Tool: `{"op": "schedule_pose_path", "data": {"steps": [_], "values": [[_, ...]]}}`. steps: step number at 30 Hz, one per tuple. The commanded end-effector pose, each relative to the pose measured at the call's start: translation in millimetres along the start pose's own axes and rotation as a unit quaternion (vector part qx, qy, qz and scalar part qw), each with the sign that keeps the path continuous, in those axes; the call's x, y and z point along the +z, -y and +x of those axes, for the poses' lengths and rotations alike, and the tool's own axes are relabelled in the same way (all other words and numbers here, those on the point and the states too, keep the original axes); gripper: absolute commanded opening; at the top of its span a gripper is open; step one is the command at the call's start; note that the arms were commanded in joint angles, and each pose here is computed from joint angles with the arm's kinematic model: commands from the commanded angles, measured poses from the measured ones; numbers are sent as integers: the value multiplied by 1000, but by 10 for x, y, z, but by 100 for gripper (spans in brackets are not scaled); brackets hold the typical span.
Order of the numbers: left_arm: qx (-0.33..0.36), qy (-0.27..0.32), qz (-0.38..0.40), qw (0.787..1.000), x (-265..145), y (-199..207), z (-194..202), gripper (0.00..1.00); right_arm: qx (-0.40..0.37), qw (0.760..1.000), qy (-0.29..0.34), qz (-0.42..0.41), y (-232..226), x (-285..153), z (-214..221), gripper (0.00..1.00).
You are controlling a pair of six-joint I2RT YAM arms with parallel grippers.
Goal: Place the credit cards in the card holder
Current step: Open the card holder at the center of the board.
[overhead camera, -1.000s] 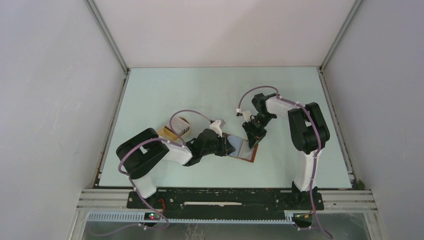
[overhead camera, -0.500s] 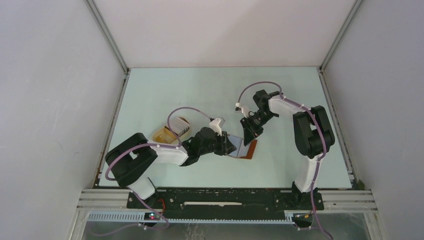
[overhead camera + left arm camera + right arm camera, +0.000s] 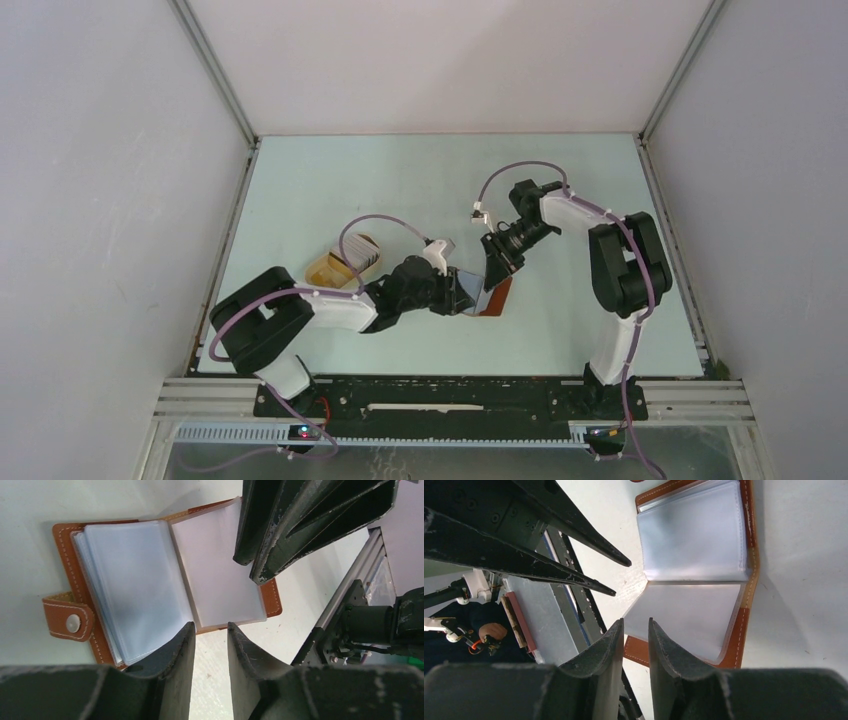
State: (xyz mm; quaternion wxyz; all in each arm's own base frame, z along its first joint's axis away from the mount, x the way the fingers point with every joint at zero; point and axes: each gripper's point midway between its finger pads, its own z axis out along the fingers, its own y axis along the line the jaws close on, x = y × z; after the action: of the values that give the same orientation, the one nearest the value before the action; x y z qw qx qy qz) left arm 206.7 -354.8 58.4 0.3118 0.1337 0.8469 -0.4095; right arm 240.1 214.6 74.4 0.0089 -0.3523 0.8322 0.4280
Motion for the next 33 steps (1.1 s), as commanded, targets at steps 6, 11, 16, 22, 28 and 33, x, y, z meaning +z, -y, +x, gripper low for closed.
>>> {"op": "schedule_pose_path", "data": {"steps": [6,11,16,22,28,33], "values": [[30,15,64,997,124,428,-235,34,-41,998,38,7,-152,-231,-157,33],[25,-4,70,997,262,436,-170,34,-46,998,45,27,-120,-317,-173,33],[23,-16,75,997,376,448,-142,34,-58,994,63,72,-63,-474,-195,33],[21,-27,73,997,493,429,-115,34,-30,983,52,171,281,-600,-121,36],[21,-31,66,997,519,390,-91,34,37,983,29,179,519,-579,42,51],[20,-34,65,997,530,379,-73,34,78,986,27,142,584,-527,110,53]]}}
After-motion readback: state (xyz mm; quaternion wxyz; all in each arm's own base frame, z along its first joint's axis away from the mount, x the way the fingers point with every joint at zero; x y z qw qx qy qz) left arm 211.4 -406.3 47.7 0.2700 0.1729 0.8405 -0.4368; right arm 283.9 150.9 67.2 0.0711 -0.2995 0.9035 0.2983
